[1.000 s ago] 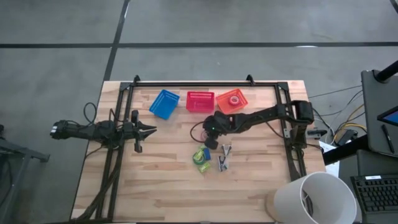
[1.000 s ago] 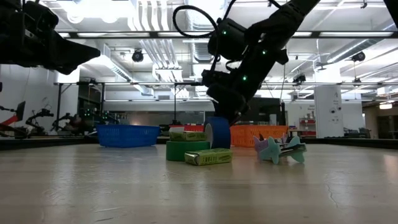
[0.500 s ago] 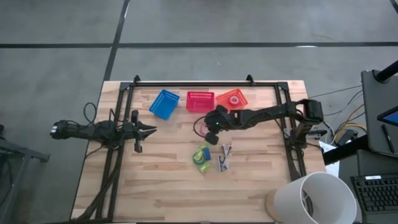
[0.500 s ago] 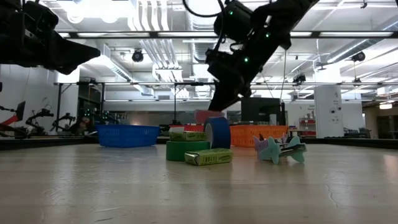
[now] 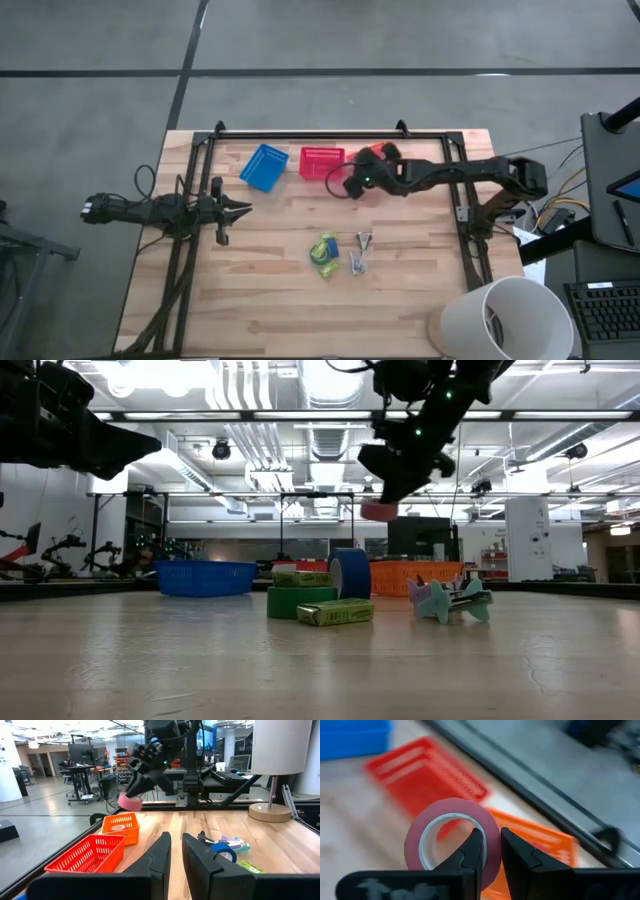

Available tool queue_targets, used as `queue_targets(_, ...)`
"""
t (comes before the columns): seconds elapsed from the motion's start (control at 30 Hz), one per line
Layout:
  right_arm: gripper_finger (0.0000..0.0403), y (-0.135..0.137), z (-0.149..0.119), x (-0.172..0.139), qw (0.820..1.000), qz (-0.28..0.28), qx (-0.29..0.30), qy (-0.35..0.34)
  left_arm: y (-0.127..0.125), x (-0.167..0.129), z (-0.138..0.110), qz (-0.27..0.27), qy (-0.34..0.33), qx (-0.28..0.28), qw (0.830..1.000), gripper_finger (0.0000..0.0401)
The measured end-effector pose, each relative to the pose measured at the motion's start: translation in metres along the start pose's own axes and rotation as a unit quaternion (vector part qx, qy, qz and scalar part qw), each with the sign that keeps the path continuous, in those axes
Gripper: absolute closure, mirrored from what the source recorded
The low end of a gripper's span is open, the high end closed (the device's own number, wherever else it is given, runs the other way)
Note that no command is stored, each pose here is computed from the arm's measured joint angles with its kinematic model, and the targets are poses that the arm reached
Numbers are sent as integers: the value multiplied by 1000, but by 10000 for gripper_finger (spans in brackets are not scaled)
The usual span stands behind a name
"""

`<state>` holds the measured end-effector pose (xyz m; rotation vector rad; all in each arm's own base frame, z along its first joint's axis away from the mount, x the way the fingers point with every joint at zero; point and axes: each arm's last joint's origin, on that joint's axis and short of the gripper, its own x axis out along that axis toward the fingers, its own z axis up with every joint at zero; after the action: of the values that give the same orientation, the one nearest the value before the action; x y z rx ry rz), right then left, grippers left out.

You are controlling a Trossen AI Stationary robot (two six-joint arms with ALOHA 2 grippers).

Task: Pick and place Stapler, Stapler remover, tape
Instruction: Put the pink tape into the orange bin

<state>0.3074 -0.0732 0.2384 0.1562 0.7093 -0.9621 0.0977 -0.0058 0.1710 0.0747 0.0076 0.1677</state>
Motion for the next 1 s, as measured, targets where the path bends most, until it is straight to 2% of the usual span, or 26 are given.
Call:
queue_targets(0.17,351,-12,1,2,997,-65,27,-10,0,0,0,0,0,0,1000,350)
queue_targets(0.47,351,-30,-3,27,992,-114,33,31,0,0,0,0,0,0,1000,350)
queue_targets(1.0,351,-45,-20,76,981,-156,44,106,0,0,0,0,0,0,1000,350)
